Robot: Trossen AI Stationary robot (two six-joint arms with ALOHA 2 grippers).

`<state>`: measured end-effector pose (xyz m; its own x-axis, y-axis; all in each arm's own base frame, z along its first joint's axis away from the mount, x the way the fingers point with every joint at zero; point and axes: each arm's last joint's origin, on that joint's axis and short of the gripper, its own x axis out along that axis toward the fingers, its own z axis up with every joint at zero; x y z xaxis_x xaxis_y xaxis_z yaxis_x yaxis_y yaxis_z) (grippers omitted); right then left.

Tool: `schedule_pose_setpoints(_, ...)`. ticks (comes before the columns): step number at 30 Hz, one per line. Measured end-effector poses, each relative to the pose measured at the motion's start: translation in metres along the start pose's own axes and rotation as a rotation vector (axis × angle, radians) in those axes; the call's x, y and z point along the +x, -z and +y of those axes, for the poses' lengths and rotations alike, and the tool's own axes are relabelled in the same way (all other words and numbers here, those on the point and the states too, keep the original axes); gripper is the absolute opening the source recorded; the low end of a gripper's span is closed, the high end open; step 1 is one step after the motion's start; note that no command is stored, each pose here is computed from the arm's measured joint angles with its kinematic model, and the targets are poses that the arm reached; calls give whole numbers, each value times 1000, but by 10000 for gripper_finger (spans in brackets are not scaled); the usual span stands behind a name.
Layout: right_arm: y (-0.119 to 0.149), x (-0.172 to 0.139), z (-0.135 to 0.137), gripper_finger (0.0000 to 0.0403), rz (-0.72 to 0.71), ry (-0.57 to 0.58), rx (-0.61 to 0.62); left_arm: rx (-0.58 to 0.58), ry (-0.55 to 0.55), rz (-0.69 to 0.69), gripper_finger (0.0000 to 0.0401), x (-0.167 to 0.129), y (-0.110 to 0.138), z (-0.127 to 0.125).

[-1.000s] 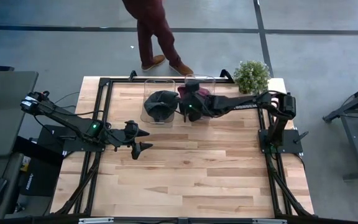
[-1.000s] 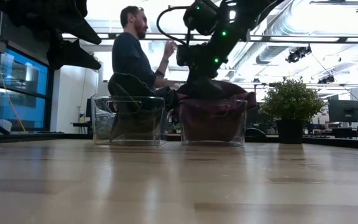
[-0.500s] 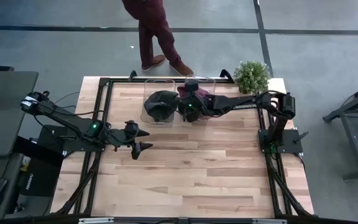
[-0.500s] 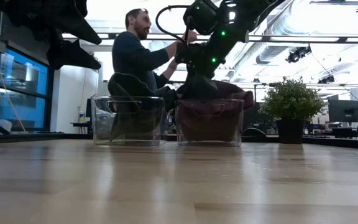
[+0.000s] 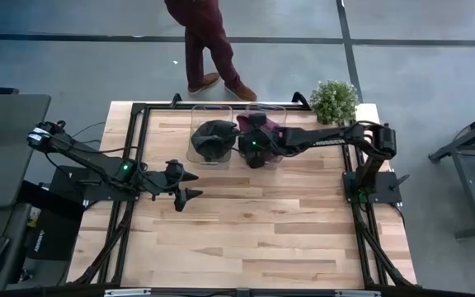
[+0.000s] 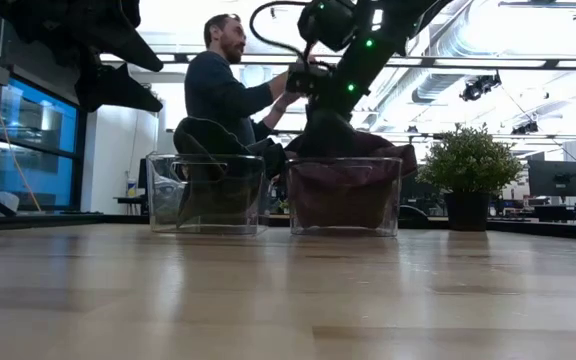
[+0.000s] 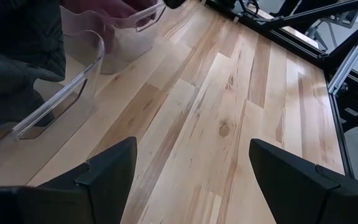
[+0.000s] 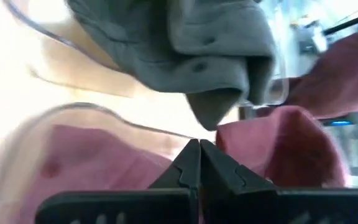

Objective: Pick & Place hat
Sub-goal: Put the red cap into the right transparent bin

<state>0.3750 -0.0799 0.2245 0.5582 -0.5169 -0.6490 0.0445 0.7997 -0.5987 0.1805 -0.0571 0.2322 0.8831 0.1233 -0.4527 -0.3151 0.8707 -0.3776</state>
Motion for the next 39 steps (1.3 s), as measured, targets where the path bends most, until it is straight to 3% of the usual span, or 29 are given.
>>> schedule_pose_setpoints(5,-2,-9,2,1,-23,-61,83,0,0,-1,302,0,0,0)
schedule_pose_setpoints(14,-15,-44,-17,13,-124,91,114,0,0,0,302,0,0,0)
schedule_pose_setpoints(18,-12,-55,-29,50,-154,85,101,0,0,0,302,0,0,0)
schedule_pose_setpoints(28,0,-53,-49,200,-116,98,109,0,0,0,302,0,0,0)
schedule_pose_setpoints(33,5,-52,-56,219,-47,86,158,0,0,0,302,0,0,0)
schedule_pose_setpoints(39,-12,-56,-64,220,15,46,162,0,0,0,302,0,0,0)
